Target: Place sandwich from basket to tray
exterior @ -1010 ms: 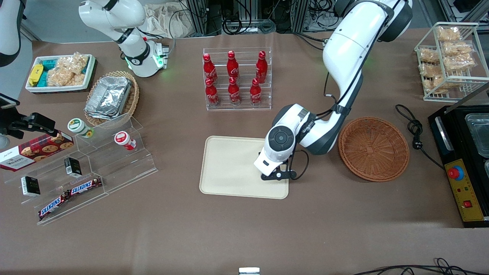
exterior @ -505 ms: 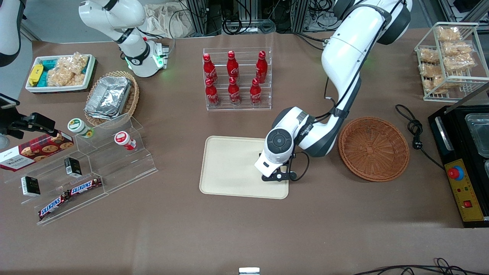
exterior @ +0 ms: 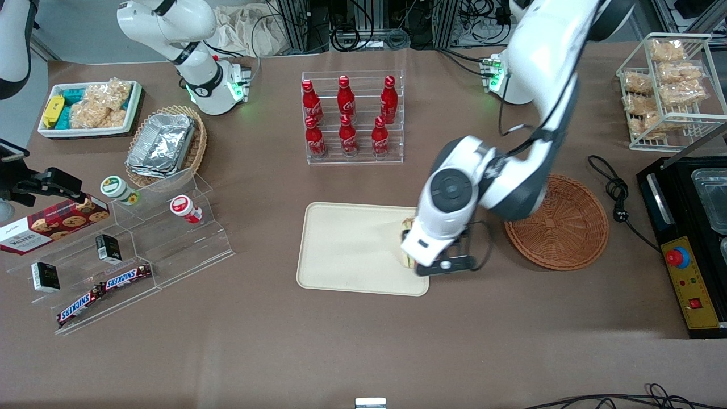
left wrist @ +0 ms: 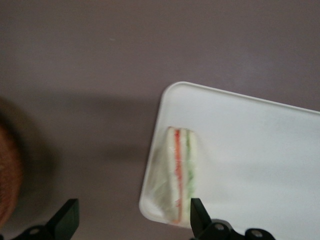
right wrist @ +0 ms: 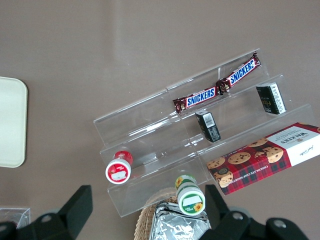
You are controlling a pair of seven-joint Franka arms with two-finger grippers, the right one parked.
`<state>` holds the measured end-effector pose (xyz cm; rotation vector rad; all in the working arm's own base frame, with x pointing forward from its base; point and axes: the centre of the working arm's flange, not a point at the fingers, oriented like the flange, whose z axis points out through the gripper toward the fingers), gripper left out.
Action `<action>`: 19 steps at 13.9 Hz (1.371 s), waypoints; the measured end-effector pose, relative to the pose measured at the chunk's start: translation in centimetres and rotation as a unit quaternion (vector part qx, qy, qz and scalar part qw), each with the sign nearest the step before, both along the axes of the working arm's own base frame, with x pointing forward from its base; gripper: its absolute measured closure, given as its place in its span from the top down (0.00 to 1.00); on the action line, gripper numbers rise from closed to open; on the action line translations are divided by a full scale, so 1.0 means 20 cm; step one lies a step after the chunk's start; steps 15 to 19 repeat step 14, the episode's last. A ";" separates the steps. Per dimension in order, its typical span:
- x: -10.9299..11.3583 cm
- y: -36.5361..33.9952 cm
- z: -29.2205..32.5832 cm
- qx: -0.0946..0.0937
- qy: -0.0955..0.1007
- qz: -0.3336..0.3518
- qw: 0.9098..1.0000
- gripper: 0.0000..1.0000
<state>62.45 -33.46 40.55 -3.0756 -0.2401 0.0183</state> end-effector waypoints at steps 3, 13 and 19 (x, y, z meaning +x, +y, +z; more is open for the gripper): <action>0.03 0.45 0.43 -0.011 0.005 -0.015 1.000 1.00; -0.12 1.55 0.69 -0.035 0.020 -0.123 0.992 1.00; -0.11 1.56 0.69 -0.034 0.021 -0.140 0.989 1.00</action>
